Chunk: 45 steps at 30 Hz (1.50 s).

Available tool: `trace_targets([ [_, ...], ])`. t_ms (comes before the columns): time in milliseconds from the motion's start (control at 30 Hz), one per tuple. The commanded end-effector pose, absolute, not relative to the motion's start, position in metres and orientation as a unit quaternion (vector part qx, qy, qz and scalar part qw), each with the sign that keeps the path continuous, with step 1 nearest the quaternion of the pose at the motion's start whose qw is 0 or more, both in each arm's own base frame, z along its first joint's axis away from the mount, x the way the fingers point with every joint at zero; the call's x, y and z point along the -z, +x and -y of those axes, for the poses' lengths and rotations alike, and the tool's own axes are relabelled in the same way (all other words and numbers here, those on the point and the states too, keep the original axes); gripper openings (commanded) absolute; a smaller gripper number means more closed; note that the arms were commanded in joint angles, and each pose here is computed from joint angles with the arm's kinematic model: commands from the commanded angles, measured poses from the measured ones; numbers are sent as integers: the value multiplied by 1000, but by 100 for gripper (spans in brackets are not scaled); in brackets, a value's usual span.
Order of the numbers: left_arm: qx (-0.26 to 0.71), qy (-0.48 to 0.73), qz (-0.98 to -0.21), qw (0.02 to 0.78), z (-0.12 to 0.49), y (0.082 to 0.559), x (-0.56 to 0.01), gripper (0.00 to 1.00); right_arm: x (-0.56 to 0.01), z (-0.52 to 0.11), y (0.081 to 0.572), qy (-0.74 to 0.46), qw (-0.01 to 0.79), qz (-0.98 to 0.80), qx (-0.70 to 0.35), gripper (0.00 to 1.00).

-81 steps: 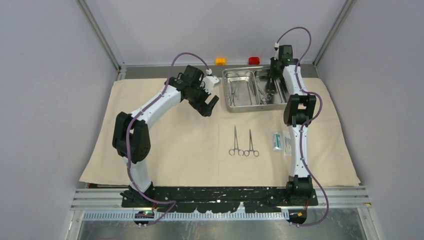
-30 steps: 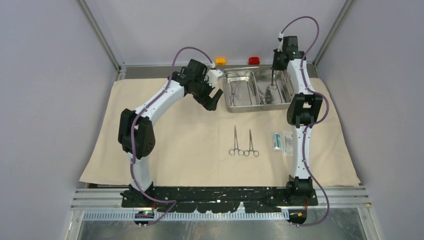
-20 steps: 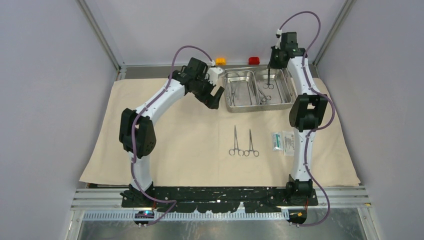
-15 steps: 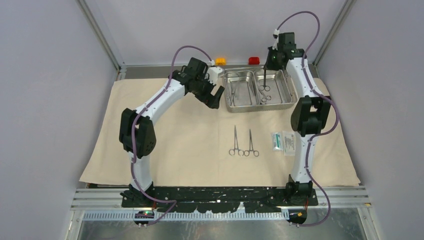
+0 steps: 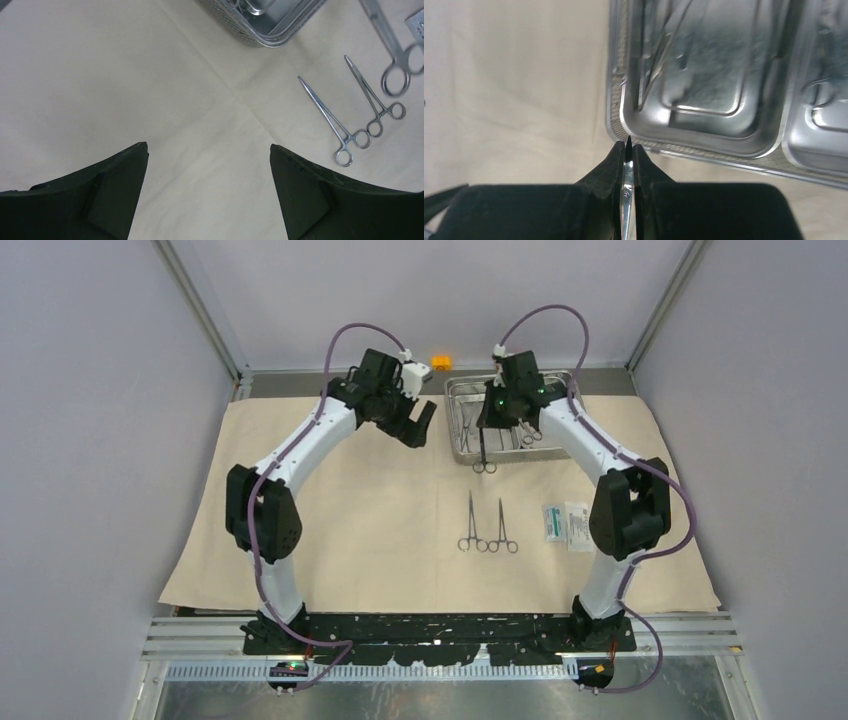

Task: Open and lay out the surgical kit
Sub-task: Place the medical item in the surgical kit.

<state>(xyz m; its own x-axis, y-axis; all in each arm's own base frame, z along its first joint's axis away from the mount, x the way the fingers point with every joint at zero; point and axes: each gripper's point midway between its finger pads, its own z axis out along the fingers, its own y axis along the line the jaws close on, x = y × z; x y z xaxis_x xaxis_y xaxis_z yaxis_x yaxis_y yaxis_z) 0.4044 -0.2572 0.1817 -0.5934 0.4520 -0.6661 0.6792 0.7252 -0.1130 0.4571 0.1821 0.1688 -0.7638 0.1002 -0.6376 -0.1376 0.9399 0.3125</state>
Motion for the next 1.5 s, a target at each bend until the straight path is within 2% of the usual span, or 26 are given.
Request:
trace_targets([
  [0, 149, 286, -867, 380, 225, 420, -227, 95, -191, -221, 430, -10, 375, -902, -216, 1],
  [200, 128, 248, -869, 408, 193, 429, -245, 95, -142, -260, 379, -24, 319, -920, -225, 0],
  [433, 123, 236, -873, 409, 186, 426, -244, 95, -107, -283, 346, -23, 293, -929, -226, 1],
  [867, 129, 229, -878, 399, 184, 416, -232, 95, -78, -278, 342, 42, 302, -932, -194, 0],
  [1467, 137, 234, -877, 396, 186, 411, -229, 95, -59, -285, 335, 38, 296, -936, -187, 1],
])
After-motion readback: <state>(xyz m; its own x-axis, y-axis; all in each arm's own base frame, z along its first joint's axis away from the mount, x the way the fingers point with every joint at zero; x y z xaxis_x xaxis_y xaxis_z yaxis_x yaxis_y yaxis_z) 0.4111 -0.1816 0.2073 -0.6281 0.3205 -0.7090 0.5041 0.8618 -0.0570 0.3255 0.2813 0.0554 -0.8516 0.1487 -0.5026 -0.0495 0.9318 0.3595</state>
